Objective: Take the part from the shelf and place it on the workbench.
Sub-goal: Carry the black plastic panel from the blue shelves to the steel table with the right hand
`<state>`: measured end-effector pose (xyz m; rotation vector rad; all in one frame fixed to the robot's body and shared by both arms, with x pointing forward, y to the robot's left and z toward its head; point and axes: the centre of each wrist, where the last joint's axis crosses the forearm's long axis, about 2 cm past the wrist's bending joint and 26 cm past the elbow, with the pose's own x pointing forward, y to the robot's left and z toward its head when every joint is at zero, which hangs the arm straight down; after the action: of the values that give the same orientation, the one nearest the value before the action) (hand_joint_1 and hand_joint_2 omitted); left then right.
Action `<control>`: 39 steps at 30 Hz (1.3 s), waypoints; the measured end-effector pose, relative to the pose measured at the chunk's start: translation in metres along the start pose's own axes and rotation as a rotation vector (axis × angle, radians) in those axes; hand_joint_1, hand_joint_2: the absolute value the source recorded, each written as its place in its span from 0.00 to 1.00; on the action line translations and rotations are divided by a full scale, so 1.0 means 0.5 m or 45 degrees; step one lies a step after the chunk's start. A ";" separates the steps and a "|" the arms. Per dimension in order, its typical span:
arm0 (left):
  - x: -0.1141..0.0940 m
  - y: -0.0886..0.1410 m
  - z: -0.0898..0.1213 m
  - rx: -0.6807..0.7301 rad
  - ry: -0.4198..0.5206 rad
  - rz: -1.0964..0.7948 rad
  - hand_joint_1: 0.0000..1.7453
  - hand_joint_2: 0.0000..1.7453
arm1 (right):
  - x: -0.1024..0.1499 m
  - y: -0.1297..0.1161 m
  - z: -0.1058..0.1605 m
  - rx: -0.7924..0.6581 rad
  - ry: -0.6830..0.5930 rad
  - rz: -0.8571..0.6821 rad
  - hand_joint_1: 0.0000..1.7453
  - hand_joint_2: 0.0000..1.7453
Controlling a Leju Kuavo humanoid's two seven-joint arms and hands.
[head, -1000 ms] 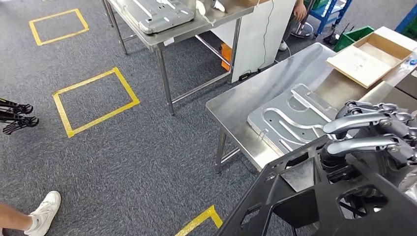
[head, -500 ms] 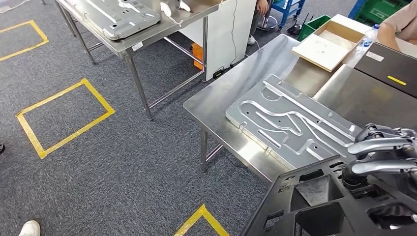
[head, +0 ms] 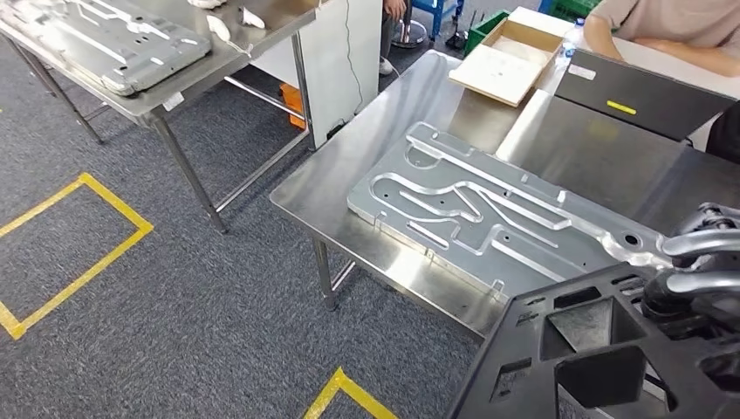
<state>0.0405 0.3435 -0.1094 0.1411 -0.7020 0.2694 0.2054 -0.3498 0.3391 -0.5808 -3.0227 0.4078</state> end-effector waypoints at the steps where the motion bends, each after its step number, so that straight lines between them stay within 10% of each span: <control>1: 0.000 0.000 0.000 0.000 -0.001 0.000 0.00 1.00 | -0.001 -0.002 -0.001 -0.002 -0.002 0.010 1.00 1.00; 39: 0.001 0.011 0.000 -0.014 0.006 -0.026 0.00 1.00 | -0.010 -0.116 0.056 -0.061 0.149 0.310 1.00 1.00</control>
<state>0.0394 0.3488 -0.1089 0.1369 -0.6973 0.2465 0.1866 -0.4105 0.3277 -0.9459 -2.8658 0.2986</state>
